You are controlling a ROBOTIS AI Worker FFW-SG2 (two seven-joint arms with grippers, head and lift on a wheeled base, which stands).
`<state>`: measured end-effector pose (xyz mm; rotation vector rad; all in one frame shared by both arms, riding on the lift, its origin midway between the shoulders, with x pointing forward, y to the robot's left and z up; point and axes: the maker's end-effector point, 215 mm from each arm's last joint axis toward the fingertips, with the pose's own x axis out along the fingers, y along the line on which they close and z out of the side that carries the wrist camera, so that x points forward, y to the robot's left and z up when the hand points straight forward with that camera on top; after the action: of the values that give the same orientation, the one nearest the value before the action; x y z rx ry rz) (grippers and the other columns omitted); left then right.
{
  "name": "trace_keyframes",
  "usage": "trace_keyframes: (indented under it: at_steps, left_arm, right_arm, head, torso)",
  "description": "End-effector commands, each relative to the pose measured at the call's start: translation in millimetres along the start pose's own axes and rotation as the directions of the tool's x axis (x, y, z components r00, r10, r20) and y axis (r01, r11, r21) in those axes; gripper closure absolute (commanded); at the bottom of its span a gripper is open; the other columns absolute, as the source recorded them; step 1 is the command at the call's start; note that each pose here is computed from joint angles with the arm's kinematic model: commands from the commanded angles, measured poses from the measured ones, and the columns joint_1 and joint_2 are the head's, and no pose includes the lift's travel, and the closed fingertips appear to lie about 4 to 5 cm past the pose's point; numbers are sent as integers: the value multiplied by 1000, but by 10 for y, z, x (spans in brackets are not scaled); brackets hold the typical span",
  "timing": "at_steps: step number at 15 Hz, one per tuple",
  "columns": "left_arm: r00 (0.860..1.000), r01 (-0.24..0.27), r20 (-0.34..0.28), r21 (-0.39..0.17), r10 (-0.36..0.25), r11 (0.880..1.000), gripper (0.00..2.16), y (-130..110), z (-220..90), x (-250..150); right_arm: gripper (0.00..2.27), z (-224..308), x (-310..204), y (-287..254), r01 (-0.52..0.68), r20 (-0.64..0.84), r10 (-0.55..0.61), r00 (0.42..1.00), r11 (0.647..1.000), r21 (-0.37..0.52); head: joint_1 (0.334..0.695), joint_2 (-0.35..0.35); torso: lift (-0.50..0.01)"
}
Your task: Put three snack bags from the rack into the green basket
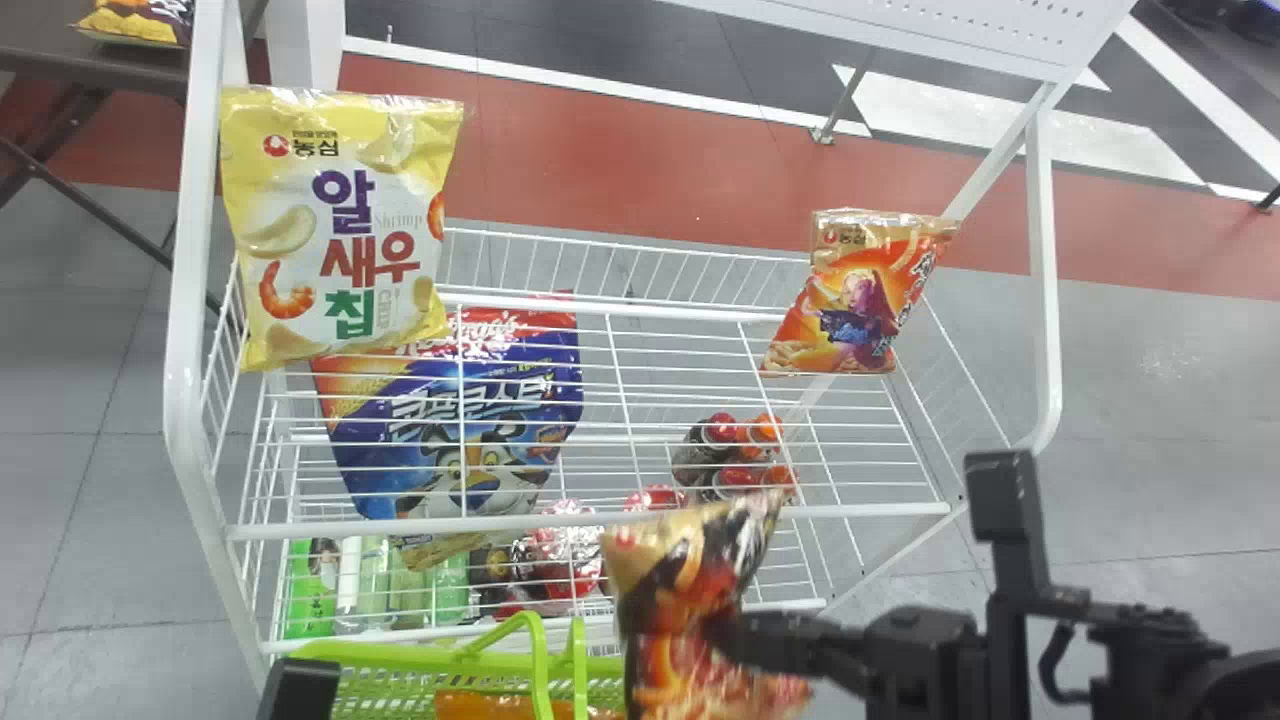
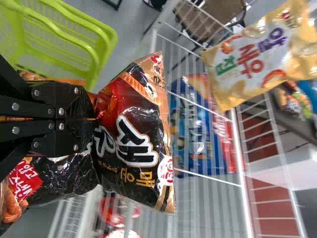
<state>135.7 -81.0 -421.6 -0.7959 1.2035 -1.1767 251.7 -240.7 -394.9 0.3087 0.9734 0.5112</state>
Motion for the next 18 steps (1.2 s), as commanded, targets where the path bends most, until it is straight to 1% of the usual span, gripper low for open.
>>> trace_keyframes:
  at_steps: [1, 2, 4, 7, 9, 11, 12, 13, 16, 18]
  left_arm:
    - [1000, 4, 7, 0, -4, 1000, 1885, -6, 19, -6]
    - [1000, 3, 7, -2, -3, 1000, 1885, 2, 19, -9]
    - [1000, 7, 10, -1, -7, 1000, 1885, -6, 39, -8]
    - [1000, 9, 12, -2, -9, 1000, 1889, -4, 42, -3]
    - [1000, 9, 17, -4, -9, 1000, 1889, -1, 26, -12]
    - [1000, 10, 20, -4, -10, 1000, 1889, -6, 23, -17]
    - [1000, 12, 21, -4, -12, 1000, 1889, -12, 26, -14]
    - [1000, 14, 19, -3, -14, 1000, 1889, -18, 24, -5]
    - [1000, 10, 14, 0, -10, 1000, 1889, -17, 18, 9]
    - [1000, 10, 15, 3, -10, 1000, 1889, -25, 25, 6]
  right_arm:
    - [2051, -554, 105, 89, -40, -133, 54, 990, 994, 106]
    - [2051, -769, 190, 166, -65, -175, 89, 980, 988, 140]
    - [2051, -970, 390, 266, -126, -202, 162, 966, 976, 180]
    - [2067, -1055, 634, 249, -132, -216, 158, 963, 982, 132]
    - [2067, -1196, 802, 281, -126, -259, 154, 953, 984, 122]
    - [2067, -1224, 1108, 263, -132, -239, 143, 960, 989, 65]
    - [2067, -1289, 1231, 285, -137, -254, 148, 956, 989, 60]
    - [2067, -1392, 1363, 347, -160, -272, 173, 947, 985, 70]
    - [2067, -1580, 1710, 628, -244, -262, 253, 931, 968, 68]
    - [2067, -1537, 1871, 770, -289, -213, 293, 932, 956, 50]
  head:
    - [695, -350]
    - [695, -350]
    - [695, -350]
    - [695, -350]
    - [695, -350]
    - [695, -350]
    - [695, -350]
    - [695, -350]
    - [695, -350]
    - [695, -350]
  torso:
    - [0]
    - [0]
    - [0]
    - [0]
    - [0]
    - [0]
    - [0]
    - [0]
    - [0]
    - [0]
